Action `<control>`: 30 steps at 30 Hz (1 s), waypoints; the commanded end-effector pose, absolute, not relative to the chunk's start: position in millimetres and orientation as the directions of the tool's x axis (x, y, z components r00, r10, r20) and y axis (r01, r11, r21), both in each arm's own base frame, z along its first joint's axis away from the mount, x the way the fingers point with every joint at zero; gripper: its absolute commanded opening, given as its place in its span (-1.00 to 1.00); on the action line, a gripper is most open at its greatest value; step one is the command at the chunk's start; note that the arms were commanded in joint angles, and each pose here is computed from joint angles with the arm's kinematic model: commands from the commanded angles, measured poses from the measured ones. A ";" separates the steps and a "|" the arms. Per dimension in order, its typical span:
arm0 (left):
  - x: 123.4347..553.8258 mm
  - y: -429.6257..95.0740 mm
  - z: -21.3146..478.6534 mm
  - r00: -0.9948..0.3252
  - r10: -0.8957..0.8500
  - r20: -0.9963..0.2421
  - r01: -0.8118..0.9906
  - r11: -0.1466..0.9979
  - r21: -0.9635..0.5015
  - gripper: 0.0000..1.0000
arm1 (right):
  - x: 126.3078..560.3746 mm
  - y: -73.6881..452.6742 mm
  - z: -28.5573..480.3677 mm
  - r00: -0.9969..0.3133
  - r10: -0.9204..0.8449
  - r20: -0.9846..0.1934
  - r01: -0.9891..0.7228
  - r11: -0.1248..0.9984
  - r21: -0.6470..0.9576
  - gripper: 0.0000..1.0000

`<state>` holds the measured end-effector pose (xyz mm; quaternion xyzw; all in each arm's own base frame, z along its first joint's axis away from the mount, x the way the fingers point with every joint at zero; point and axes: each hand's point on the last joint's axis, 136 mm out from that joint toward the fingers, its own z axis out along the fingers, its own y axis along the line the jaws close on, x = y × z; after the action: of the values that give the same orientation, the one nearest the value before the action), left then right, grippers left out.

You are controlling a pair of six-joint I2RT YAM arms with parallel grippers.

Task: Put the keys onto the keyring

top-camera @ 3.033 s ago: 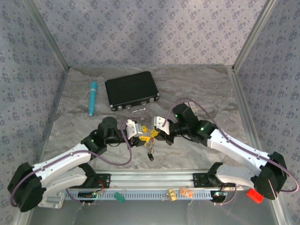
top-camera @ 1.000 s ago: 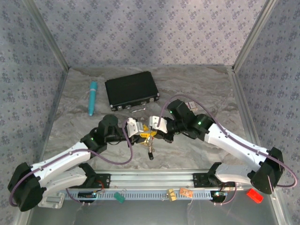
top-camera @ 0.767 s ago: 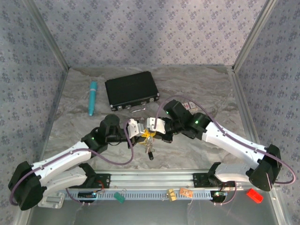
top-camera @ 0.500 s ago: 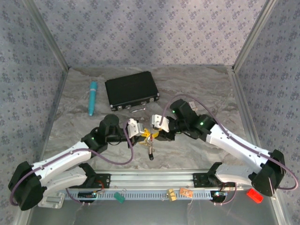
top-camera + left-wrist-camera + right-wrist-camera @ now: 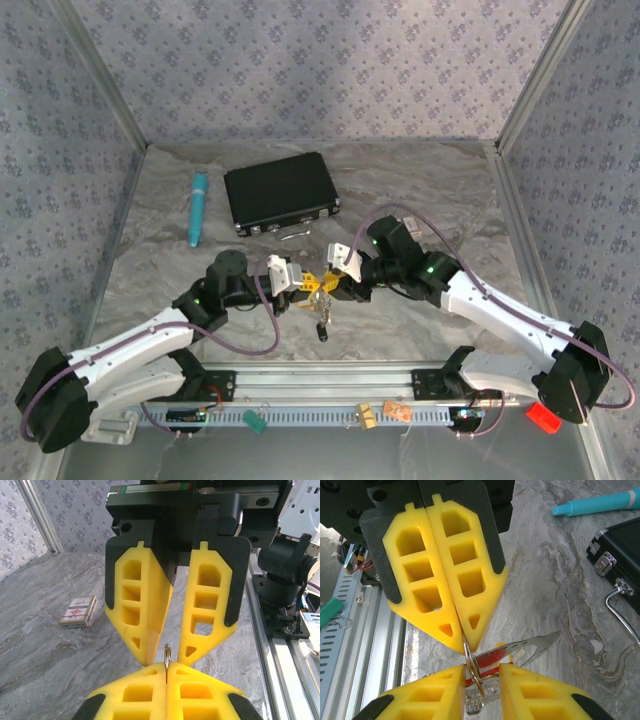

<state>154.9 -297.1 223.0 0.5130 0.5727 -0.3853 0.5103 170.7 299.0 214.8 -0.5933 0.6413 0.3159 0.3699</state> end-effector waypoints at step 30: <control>156.4 -303.1 229.1 0.081 0.288 -0.954 0.985 0.125 0.121 -0.60 | 163.7 300.1 225.0 0.145 -0.707 -0.692 -0.985 -0.038 -0.167 -1.00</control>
<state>161.4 -298.7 217.1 0.5431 0.5932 -0.3497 0.4805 164.4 295.9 212.2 -0.6753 0.6318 0.2234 0.3081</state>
